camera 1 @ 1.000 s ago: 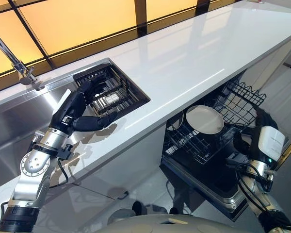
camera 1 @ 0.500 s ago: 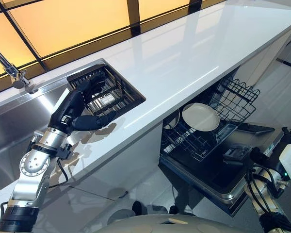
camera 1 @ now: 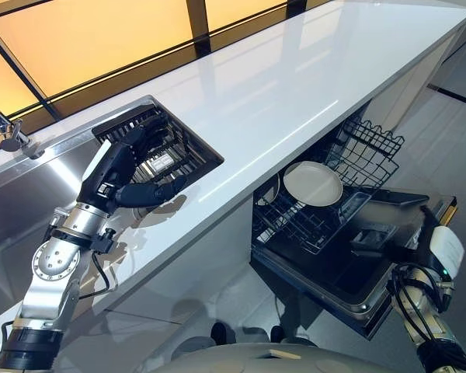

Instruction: Pick up plates and place into dishwasher.

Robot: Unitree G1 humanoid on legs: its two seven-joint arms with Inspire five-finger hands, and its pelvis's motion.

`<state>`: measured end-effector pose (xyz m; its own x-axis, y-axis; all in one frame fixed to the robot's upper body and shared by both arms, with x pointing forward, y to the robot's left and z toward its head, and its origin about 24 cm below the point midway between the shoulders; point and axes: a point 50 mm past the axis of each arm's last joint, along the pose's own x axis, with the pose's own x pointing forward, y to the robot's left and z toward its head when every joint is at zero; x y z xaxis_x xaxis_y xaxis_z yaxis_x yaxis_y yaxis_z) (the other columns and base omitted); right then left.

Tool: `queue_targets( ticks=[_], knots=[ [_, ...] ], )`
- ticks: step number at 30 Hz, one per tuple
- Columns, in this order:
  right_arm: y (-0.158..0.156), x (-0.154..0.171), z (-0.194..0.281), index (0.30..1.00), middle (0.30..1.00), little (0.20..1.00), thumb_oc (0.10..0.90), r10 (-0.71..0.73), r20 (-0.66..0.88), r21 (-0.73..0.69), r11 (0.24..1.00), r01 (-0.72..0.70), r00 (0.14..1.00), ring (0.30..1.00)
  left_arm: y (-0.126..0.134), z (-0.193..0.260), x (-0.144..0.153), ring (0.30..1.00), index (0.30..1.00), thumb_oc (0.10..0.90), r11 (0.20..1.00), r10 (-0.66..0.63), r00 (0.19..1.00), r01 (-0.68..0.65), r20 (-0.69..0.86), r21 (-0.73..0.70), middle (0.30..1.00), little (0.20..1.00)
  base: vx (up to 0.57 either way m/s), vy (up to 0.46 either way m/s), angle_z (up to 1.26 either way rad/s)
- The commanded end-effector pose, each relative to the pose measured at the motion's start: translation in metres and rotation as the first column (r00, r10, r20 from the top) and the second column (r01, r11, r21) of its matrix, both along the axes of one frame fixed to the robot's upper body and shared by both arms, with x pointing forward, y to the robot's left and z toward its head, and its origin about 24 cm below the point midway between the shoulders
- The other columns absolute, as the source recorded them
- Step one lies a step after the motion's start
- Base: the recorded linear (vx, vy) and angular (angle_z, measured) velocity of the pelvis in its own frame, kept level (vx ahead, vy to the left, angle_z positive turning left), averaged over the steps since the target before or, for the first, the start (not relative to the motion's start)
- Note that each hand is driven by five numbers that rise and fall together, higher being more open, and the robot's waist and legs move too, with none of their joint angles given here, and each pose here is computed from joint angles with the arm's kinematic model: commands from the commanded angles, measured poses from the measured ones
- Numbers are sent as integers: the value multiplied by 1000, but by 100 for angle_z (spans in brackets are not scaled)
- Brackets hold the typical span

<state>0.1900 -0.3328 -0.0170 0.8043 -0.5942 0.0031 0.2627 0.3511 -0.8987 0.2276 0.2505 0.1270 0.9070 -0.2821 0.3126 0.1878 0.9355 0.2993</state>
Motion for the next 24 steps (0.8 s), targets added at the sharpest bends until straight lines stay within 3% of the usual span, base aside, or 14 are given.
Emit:
queue_targets(
  ticks=[1,7,14,19,24],
  knots=[
    [-5,53,60,900,900,900,800,206,13,-294,936,-193,979,900,-12,59,7,900,900,800,998,-69,955,65,290,22,900,900,9,-17,3],
    [-13,66,61,900,900,900,800,205,-201,-376,887,-268,958,900,-17,59,11,900,900,800,996,-87,955,82,283,31,900,900,23,-9,8],
    [-22,77,53,900,900,900,800,125,-423,-356,888,-291,898,900,-21,60,16,900,900,800,994,-105,955,97,277,42,900,900,15,-8,4],
    [-34,60,24,900,900,900,800,3,-607,-263,943,-205,795,900,-23,59,17,900,900,800,994,-104,956,95,273,48,900,900,16,-8,9],
    [-41,44,4,900,900,900,800,-71,-691,-227,966,-123,719,900,-24,60,19,900,900,800,993,-112,956,101,273,53,900,900,11,-10,12]
  ],
)
